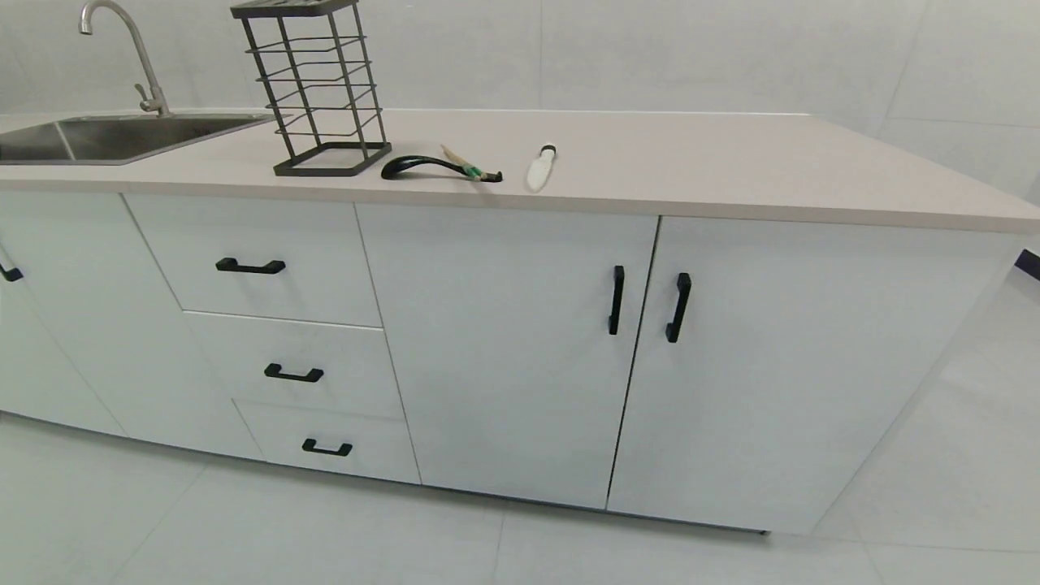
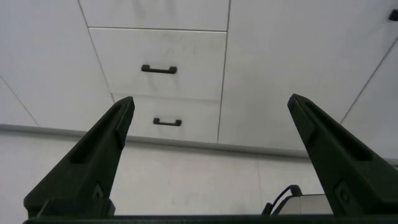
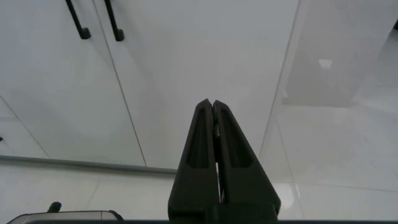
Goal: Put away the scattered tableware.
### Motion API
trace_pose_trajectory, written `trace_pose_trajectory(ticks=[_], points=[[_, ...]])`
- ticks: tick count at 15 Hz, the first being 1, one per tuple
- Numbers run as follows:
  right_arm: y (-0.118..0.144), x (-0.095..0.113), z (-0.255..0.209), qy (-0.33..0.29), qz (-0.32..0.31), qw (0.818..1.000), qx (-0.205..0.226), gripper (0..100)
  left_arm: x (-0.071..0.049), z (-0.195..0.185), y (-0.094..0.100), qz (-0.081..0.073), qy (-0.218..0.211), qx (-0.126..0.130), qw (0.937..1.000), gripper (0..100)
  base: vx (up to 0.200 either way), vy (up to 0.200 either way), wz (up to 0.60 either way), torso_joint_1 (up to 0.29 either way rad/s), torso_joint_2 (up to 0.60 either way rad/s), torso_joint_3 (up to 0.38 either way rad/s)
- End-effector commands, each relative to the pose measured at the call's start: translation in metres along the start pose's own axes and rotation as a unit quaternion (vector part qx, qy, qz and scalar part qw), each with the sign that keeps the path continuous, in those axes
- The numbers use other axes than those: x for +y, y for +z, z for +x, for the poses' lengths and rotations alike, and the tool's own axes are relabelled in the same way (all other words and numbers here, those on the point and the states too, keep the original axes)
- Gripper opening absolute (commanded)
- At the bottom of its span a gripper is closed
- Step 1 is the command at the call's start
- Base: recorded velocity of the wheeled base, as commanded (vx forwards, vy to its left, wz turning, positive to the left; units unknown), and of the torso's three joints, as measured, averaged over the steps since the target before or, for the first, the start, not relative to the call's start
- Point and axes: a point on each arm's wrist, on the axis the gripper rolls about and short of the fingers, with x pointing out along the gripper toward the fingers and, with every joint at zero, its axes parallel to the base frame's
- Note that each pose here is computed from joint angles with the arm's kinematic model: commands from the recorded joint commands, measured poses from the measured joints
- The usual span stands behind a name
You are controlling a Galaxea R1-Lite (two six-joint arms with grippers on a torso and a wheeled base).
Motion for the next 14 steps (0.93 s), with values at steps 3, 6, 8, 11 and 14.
trace_pose_trajectory(ticks=[3,6,8,11,14], points=[[0.0001,0.0,0.0001,-0.001,0.0,1.0,0.0,0,0.0,0.0,0.0,0.0,-0.001,0.0,1.0,100,0.0,0.2,0.0,0.002,0.0,0.004],[0.0001,0.0,0.0001,-0.001,0.0,1.0,0.0,0,0.0,0.0,0.0,0.0,0.0,0.0,1.0,100,0.0,0.2,0.0,0.002,0.0,0.002],[-0.0003,0.0,0.0002,-0.001,0.0,1.0,0.001,0,0.0,0.0,0.0,0.0,0.0,0.0,1.0,100,0.0,0.2,0.0,-0.002,0.0,0.005],[0.0001,0.0,0.0001,0.0,-0.001,1.0,0.001,0,0.0,0.0,0.0,0.0,-0.001,0.0,1.0,100,0.0,0.2,0.0,0.005,0.01,-0.002],[0.0001,0.0,0.0001,-0.001,-0.001,1.0,0.0,0,0.0,0.0,0.0,0.0,0.0,0.0,1.0,100,0.0,0.2,0.0,-0.001,0.0,-0.001]])
